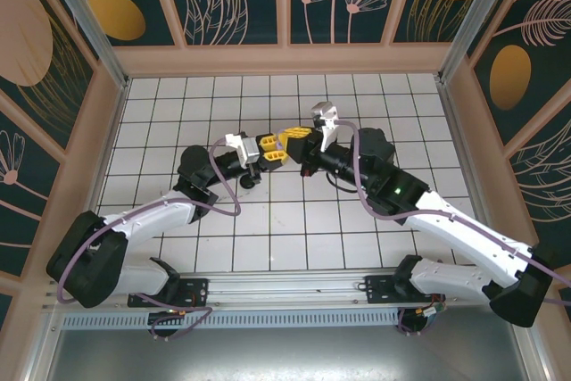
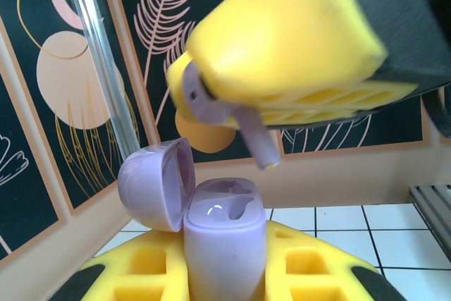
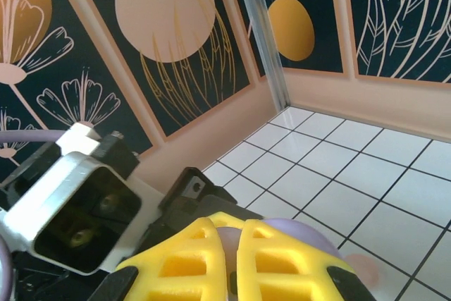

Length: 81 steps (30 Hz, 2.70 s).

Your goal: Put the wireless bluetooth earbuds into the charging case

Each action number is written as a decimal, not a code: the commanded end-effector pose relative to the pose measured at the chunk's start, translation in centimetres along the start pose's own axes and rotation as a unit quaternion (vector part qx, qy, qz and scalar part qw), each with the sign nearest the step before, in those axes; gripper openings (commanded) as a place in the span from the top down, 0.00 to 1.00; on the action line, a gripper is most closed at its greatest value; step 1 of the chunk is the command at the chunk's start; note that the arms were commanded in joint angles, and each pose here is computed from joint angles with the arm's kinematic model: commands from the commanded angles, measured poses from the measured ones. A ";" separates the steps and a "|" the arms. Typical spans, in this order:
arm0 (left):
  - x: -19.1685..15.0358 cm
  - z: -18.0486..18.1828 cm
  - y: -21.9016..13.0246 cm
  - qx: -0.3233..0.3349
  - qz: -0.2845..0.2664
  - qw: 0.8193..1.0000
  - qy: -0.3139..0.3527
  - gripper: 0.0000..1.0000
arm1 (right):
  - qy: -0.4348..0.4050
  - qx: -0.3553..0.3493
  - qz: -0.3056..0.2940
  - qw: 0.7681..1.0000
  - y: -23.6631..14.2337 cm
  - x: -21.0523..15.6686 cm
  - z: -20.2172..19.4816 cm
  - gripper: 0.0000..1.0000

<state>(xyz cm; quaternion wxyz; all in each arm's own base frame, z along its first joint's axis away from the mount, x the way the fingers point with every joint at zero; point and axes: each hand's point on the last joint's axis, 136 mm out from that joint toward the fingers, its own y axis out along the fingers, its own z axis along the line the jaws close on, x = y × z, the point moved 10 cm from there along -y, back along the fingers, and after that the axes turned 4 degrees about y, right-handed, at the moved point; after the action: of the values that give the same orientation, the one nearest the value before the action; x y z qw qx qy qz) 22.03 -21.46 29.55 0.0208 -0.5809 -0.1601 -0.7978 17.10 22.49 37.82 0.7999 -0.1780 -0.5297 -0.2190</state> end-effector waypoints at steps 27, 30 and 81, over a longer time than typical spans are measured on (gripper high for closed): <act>2.5 -0.2 0.0 -0.007 -0.041 0.999 0.012 1.00 | 0.012 0.006 0.032 0.999 1.1 -1.1 -1.1 1.00; 2.5 -0.1 0.1 -0.005 -0.043 0.999 0.011 1.00 | 0.011 0.006 0.036 0.999 1.0 -1.3 -1.1 1.00; -0.1 0.0 0.0 0.035 -0.039 0.998 -0.033 1.00 | 0.130 -0.165 -0.082 0.974 -3.7 8.4 -4.7 0.26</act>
<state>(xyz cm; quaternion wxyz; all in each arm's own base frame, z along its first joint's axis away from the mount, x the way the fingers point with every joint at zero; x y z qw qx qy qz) 22.44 -21.66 29.28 0.0137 -0.6131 -0.1975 -0.7648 21.64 17.63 42.87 0.8007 -0.2348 -0.4333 -0.3406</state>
